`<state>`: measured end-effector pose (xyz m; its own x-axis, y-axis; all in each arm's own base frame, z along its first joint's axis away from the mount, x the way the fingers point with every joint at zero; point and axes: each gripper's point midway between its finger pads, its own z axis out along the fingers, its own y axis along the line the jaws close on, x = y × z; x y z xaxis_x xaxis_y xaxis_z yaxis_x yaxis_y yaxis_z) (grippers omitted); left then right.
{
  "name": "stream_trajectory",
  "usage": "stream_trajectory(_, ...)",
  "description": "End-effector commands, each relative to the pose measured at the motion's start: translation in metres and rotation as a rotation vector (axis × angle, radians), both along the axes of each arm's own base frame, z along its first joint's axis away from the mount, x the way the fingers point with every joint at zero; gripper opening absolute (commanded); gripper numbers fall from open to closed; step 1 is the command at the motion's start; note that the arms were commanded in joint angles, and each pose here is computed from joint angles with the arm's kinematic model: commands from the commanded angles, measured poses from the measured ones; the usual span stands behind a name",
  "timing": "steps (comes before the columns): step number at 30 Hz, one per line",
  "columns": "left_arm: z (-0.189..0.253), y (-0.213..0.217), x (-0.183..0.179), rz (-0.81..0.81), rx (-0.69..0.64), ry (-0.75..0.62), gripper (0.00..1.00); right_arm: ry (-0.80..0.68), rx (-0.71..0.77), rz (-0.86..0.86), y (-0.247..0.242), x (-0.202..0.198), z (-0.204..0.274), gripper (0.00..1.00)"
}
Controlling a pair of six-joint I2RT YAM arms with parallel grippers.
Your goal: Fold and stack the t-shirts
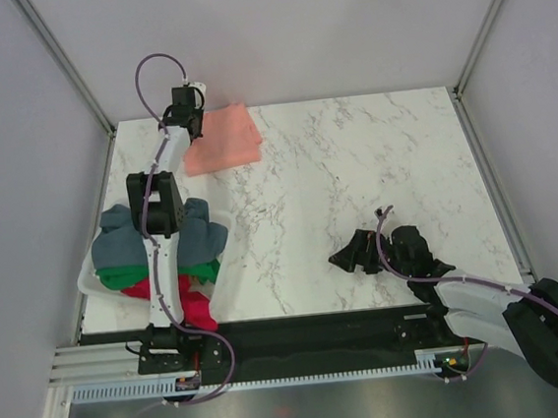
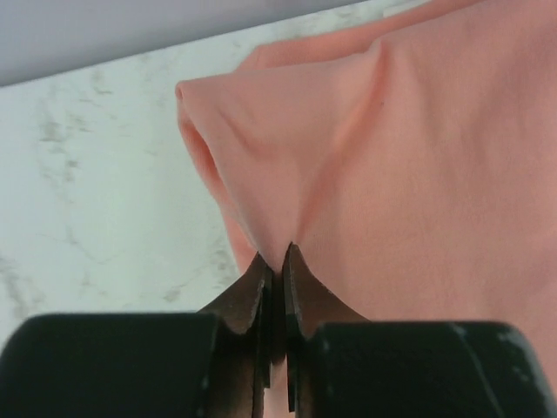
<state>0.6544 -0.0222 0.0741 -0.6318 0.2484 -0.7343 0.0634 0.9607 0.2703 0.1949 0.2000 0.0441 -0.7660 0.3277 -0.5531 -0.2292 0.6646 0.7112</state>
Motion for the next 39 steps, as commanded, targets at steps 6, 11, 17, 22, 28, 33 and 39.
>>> stream_trajectory(6, 0.126, 0.184, -0.005, 0.316, 0.245, -0.288, 0.68, 0.075, -0.077, 0.000, -0.005, -0.006, -0.026, 0.98)
stream_trajectory(11, 0.190, 0.230, -0.035, 0.544, 0.117, -0.420, 0.99, 0.067, -0.072, -0.006, -0.005, -0.004, -0.024, 0.98)
stream_trajectory(17, 0.245, 0.074, -0.014, 0.214, -0.170, -0.485, 1.00, 0.059, -0.067, -0.017, -0.006, -0.003, -0.023, 0.98)
stream_trajectory(22, 0.200, -0.065, -0.004, -0.117, -0.486, -0.345, 1.00, 0.056, -0.065, -0.032, -0.008, -0.003, -0.023, 0.98)
stream_trajectory(28, 0.118, -0.133, -0.003, -0.232, -0.717, -0.171, 0.96, 0.043, -0.054, -0.043, -0.009, -0.003, -0.021, 0.98)
stream_trajectory(33, 0.069, -0.152, 0.002, -0.245, -0.789, -0.082, 0.96, 0.033, -0.044, -0.045, -0.009, -0.003, -0.019, 0.98)
stream_trajectory(39, 0.047, -0.164, 0.003, -0.261, -0.865, -0.028, 0.96, 0.020, -0.033, -0.040, -0.007, -0.003, -0.016, 0.98)
